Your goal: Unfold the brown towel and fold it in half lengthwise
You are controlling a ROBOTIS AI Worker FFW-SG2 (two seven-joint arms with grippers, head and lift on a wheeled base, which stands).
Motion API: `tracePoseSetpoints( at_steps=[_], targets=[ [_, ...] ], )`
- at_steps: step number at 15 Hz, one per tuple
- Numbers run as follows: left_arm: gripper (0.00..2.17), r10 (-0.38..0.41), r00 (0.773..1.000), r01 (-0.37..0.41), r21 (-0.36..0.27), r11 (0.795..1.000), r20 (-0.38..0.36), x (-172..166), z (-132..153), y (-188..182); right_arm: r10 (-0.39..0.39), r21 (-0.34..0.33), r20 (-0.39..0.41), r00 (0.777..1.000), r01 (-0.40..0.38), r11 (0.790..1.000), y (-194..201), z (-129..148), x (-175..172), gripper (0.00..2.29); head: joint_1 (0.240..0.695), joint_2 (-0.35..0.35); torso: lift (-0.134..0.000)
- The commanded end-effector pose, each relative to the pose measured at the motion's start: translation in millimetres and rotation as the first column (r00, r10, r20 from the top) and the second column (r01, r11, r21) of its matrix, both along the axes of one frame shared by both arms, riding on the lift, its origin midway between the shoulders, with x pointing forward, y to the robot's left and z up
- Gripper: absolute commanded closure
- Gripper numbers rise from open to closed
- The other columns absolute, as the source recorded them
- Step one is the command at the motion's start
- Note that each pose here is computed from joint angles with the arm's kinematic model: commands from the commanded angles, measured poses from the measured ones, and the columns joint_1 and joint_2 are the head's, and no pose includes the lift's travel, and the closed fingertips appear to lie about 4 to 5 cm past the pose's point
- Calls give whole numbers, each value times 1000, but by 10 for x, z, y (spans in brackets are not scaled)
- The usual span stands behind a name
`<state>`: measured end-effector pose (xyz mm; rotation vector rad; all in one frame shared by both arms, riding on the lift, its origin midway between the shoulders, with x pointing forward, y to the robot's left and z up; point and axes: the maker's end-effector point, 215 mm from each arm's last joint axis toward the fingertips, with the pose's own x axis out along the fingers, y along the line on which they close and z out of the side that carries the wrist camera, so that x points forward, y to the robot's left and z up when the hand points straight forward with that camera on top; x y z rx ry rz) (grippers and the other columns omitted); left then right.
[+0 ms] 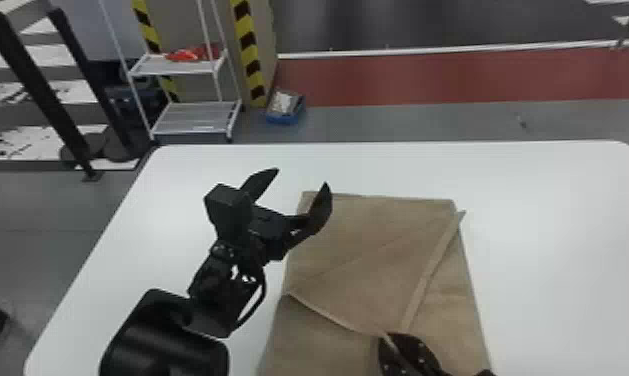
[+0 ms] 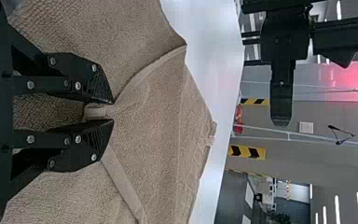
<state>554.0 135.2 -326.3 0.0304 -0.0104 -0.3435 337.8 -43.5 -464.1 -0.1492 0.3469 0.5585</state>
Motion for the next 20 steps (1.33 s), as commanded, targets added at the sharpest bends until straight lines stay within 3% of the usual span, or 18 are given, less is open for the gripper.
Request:
tracePoseSetpoints(
  at_steps=[1,5,8,13,17,20],
  targets=[
    [90,2,1000,-2,2,1000,-6,5,-35,4,-7,2,6,1000,7,1000,-40,18,32,1298,695,116,-125],
    [90,-7,1000,7,14,1000,-9,49,-59,-46,-44,26,56,997,42,999,-262,257,219,1298,695,106,-125],
    [90,-22,1000,23,45,999,-21,115,-124,-150,-138,51,99,985,134,990,-783,523,506,1298,695,72,-125],
    [90,-13,999,16,77,997,-43,260,-256,-114,-354,64,135,925,348,935,-2097,773,777,1298,695,-58,-125],
    [83,-15,997,25,118,993,-79,513,-457,-168,-442,64,129,888,437,897,-2677,877,829,1298,695,-162,-125],
    [83,3,995,11,136,991,-99,599,-580,-88,-530,55,115,840,527,848,-3211,903,822,1298,695,-209,-125]
  ],
)
